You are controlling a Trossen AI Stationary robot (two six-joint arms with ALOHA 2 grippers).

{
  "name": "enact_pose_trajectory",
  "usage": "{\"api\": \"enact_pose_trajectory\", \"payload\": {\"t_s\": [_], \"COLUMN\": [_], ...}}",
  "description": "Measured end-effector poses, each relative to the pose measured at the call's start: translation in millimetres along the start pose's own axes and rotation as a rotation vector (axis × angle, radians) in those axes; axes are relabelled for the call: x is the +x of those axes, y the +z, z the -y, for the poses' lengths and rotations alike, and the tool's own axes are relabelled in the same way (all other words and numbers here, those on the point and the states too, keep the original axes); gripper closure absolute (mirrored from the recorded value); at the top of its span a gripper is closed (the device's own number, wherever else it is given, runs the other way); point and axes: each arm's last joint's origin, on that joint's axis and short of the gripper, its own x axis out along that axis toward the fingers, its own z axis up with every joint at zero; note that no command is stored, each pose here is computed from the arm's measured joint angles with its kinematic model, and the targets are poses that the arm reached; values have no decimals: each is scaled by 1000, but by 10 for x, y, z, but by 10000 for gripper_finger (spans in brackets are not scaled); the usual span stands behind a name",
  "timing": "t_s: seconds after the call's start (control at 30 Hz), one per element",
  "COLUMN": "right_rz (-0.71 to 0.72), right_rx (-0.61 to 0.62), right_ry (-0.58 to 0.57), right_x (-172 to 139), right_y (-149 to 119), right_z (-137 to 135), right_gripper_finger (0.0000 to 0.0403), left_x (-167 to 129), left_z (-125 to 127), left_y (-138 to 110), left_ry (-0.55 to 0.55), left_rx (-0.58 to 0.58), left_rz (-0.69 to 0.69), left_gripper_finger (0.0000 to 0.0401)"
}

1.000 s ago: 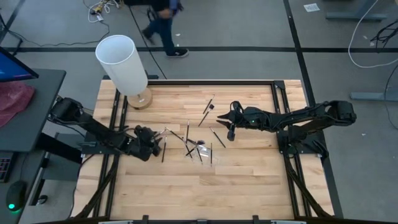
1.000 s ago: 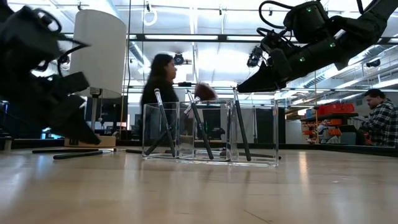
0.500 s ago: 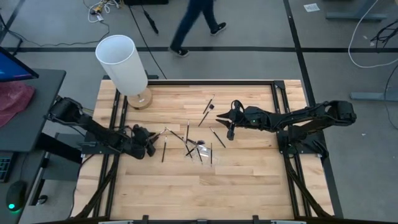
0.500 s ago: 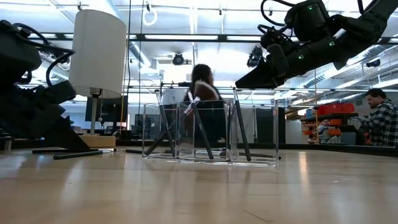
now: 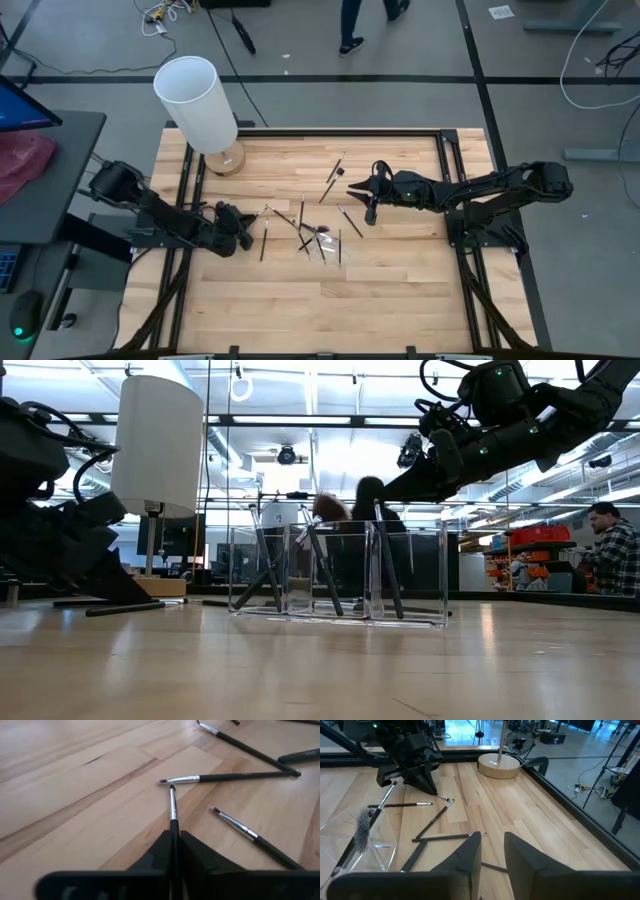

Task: Put items in baskets/containers
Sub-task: Put the black eyeshadow brush into the transparent organizer

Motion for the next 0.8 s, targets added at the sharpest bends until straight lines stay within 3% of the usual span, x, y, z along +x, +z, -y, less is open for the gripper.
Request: {"api": "enact_pose_trajectory", "payload": {"t_s": [0.53,0.8], "right_rz": [-47,-47], "right_rx": [-23,-26], "right_ry": [55,64], "right_x": [-8,-12], "right_y": [-47,-46], "right_z": [-60,-85], "right_gripper_finger": [317,317], "left_x": [13,49], "left_z": [64,217], "left_y": [34,129], "left_ry": [-48,-82], "left_rx": [-101,-80], "left_rz": [45,46], "left_gripper_finger": [388,389]}}
